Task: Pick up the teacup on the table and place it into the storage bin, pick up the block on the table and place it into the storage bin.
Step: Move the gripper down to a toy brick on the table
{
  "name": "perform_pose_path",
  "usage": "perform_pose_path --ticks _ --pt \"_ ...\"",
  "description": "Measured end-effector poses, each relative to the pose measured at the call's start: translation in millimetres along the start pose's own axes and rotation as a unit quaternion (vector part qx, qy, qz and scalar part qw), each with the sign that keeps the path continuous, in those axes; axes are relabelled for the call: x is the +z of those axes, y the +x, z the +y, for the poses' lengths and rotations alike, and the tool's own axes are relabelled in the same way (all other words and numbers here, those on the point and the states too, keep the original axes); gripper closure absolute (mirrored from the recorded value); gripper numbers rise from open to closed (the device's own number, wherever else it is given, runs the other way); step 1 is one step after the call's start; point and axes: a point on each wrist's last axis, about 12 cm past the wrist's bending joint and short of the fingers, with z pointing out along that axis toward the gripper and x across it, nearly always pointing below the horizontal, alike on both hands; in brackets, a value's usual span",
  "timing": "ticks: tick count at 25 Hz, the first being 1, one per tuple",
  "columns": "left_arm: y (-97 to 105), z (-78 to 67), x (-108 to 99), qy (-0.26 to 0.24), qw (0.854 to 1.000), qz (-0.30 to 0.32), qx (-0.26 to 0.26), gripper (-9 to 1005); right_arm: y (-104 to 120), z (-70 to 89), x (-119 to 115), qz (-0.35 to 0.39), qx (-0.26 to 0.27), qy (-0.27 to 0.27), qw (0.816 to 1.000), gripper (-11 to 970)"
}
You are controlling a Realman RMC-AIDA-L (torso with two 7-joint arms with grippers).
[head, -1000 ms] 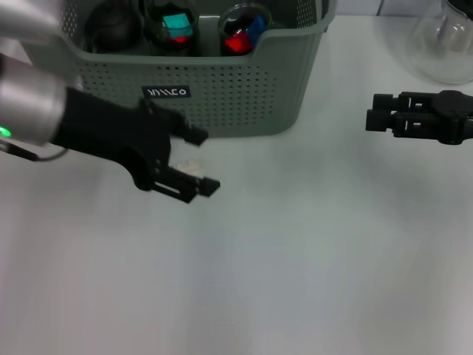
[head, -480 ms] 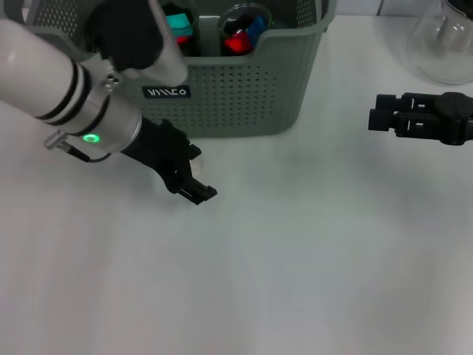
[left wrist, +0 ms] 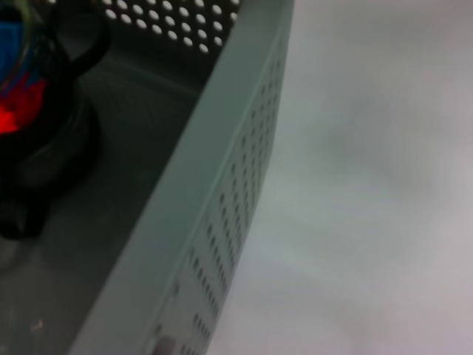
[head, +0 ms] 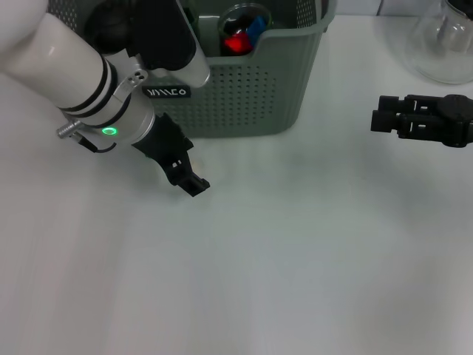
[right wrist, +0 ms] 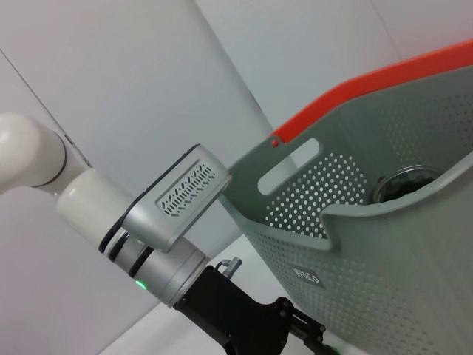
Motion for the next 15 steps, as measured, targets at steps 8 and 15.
perform_pose_path --ticks 8,15 --pt "-2.1 -2.4 3.5 0.001 1.0 0.013 0.011 200 1.1 0.5 0.3 0.0 0.0 -0.001 1.0 258" --pt "-4.2 -2.4 7.6 -0.009 1.0 0.017 0.021 282 1.6 0.9 1.0 0.0 0.001 -0.003 1.0 258"
